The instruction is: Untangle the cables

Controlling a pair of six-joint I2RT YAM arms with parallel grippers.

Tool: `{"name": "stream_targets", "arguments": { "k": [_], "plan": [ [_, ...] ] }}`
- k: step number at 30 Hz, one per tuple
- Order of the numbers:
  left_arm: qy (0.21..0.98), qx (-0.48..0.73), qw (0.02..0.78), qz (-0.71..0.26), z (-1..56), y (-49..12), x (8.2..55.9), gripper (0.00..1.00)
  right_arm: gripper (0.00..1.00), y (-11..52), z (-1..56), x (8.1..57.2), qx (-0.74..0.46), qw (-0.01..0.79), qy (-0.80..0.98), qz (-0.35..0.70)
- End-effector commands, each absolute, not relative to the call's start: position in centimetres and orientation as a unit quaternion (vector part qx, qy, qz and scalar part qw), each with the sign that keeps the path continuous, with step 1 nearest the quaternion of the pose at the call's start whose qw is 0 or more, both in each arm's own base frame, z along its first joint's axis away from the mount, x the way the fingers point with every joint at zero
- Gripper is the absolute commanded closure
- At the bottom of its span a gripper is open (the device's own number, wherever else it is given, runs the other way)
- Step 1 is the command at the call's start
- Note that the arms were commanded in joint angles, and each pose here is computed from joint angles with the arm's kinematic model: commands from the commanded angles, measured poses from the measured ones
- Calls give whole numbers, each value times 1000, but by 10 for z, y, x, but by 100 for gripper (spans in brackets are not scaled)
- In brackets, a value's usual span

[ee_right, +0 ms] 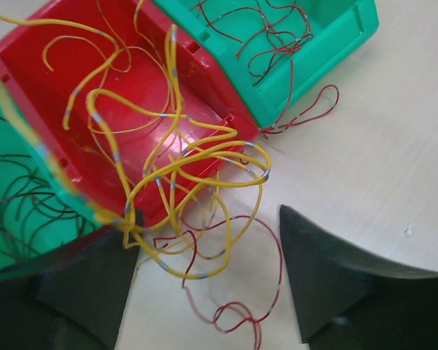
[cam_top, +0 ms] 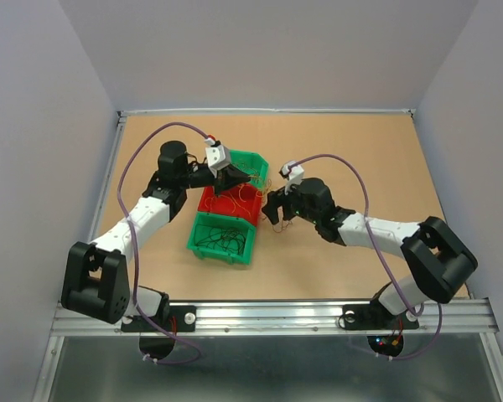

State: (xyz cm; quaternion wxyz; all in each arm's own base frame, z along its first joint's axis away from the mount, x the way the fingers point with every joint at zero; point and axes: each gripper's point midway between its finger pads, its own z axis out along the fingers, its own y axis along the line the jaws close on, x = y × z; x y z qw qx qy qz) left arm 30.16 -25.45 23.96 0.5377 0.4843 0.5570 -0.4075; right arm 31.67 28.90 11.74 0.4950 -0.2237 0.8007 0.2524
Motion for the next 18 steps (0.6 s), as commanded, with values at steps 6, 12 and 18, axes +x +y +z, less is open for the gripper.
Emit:
{"name": "stream_targets", "arguments": {
  "k": [6, 12, 18],
  "plan": [
    [528, 488, 560, -412, 272, -253, 289, 100, 99, 265, 134, 351, -109, 561, 797, 193],
    [538, 438, 615, -375, 319, -234, 303, 100, 99, 211, 137, 333, -19, 588, 795, 151],
    [547, 380, 679, -309, 393, -208, 326, 100, 100, 170, 144, 316, 51, 598, 791, 122]
  ]
}}
